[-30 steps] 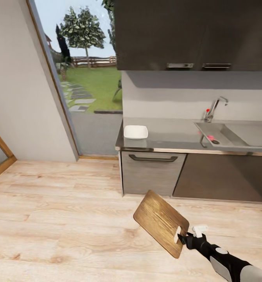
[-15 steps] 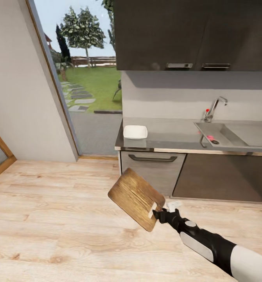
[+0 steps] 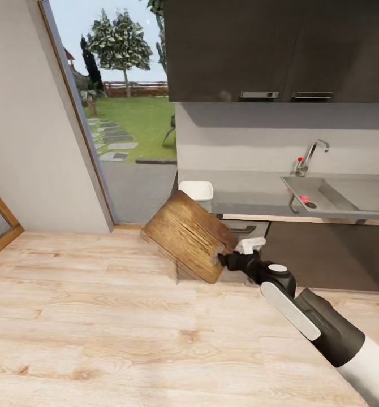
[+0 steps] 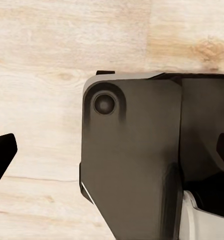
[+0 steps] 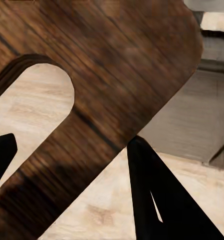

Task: In the kitchen, take the Vidalia onion out of the sink, dice it on the chopping board with the paring knife, put the diced onion into the bowl on the countertop, then place both the paring knife and the chopping board into the sink.

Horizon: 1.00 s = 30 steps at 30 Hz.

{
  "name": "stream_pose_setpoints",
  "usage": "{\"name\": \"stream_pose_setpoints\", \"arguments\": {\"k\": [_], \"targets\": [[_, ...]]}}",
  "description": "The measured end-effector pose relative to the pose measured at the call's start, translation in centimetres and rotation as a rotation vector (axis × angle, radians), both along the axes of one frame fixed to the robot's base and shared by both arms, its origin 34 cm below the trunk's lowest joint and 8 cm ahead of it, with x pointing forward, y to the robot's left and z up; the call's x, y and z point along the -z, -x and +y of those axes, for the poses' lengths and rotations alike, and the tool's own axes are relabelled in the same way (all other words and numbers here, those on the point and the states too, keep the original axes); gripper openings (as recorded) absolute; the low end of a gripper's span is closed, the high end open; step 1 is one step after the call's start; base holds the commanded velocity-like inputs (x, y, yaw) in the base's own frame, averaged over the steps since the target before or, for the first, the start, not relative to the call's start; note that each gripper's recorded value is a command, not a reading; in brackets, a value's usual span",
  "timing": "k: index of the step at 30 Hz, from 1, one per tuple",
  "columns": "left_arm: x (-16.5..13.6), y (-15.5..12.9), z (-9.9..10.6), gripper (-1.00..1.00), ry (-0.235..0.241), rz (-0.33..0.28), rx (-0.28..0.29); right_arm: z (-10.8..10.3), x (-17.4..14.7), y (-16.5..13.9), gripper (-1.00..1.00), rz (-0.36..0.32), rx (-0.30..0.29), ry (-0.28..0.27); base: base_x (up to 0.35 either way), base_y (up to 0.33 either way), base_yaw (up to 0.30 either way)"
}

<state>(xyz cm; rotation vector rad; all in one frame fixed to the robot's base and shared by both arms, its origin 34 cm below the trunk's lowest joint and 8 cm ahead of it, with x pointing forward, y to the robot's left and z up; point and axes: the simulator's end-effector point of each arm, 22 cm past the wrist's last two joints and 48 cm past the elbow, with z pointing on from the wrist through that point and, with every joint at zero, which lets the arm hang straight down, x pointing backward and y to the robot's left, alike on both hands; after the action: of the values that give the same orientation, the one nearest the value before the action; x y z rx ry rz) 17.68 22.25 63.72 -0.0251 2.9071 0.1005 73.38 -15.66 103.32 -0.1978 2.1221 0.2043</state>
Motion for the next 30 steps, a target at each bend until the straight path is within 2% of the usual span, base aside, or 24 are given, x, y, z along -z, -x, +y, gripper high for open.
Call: {"name": "stream_pose_setpoints", "arguments": {"k": [2,3,5,8,11,12,13,14,15,16,18,19,20,21,23,28,30], "targets": [[0.0,0.1,0.0,1.00,0.000,0.003,0.000,-1.1,-1.2,-0.6,-1.00,0.014,0.026,-0.014,0.000,-0.003,0.000],[0.0,0.2,0.0,1.00,0.000,0.005,0.000,-2.7,-2.2,-1.4,-1.00,0.012,0.059,-0.001,0.000,-0.045,0.000],[0.1,0.2,0.0,1.00,0.000,0.006,0.001,-5.4,-3.8,-2.7,-1.00,-0.003,0.112,0.050,0.000,-0.122,0.000],[0.1,0.3,0.0,1.00,0.000,0.006,0.001,-10.4,-7.2,-4.7,-1.00,-0.038,0.200,0.199,0.000,-0.193,0.000],[0.1,0.3,0.0,1.00,0.000,0.008,0.001,-13.0,-9.3,-6.1,-1.00,-0.051,0.257,0.231,0.000,-0.210,0.000],[0.1,0.3,0.0,1.00,0.000,0.007,0.001,-14.8,-10.2,-6.7,-1.00,-0.059,0.296,0.279,0.000,-0.215,0.000],[0.1,0.3,0.0,1.00,0.000,0.008,0.001,-15.6,-10.4,-7.0,-1.00,-0.055,0.311,0.296,0.000,-0.216,0.000],[0.1,0.3,0.0,1.00,0.000,0.007,0.001,-16.1,-10.9,-7.8,-1.00,-0.051,0.323,0.278,0.000,-0.214,0.000],[0.1,0.3,0.0,1.00,0.000,0.008,0.001,-18.1,-11.6,-9.3,-1.00,-0.035,0.365,0.301,0.000,-0.212,0.000],[0.1,0.3,0.0,1.00,0.000,0.008,0.001,-20.4,-12.4,-9.9,-1.00,-0.030,0.411,0.371,0.000,-0.212,0.000],[0.1,0.3,0.0,1.00,0.000,0.008,0.001,-19.8,-12.5,-11.2,-1.00,-0.009,0.392,0.288,0.000,-0.209,0.000],[0.1,0.3,0.0,1.00,-0.001,0.008,0.001,-20.9,-13.0,-11.7,-1.00,-0.001,0.407,0.315,0.000,-0.196,0.000],[0.1,0.3,0.0,1.00,0.000,0.008,0.001,-21.3,-12.3,-13.2,-1.00,0.065,0.381,0.258,0.000,-0.191,0.000],[0.1,0.3,0.0,1.00,0.000,0.007,0.002,-21.8,-13.7,-13.9,-1.00,0.047,0.381,0.271,0.000,-0.185,0.000],[0.1,0.3,0.0,1.00,0.000,0.007,0.001,-22.1,-14.0,-14.7,-1.00,0.070,0.370,0.248,0.000,-0.176,0.000],[0.1,0.3,0.0,1.00,0.000,0.007,0.002,-24.5,-13.6,-15.7,-1.00,0.132,0.357,0.300,0.003,-0.162,0.000],[0.1,0.3,0.0,1.00,-0.001,0.007,0.002,-24.4,-12.1,-15.6,-1.00,0.180,0.289,0.326,0.112,-0.111,0.000]]}}
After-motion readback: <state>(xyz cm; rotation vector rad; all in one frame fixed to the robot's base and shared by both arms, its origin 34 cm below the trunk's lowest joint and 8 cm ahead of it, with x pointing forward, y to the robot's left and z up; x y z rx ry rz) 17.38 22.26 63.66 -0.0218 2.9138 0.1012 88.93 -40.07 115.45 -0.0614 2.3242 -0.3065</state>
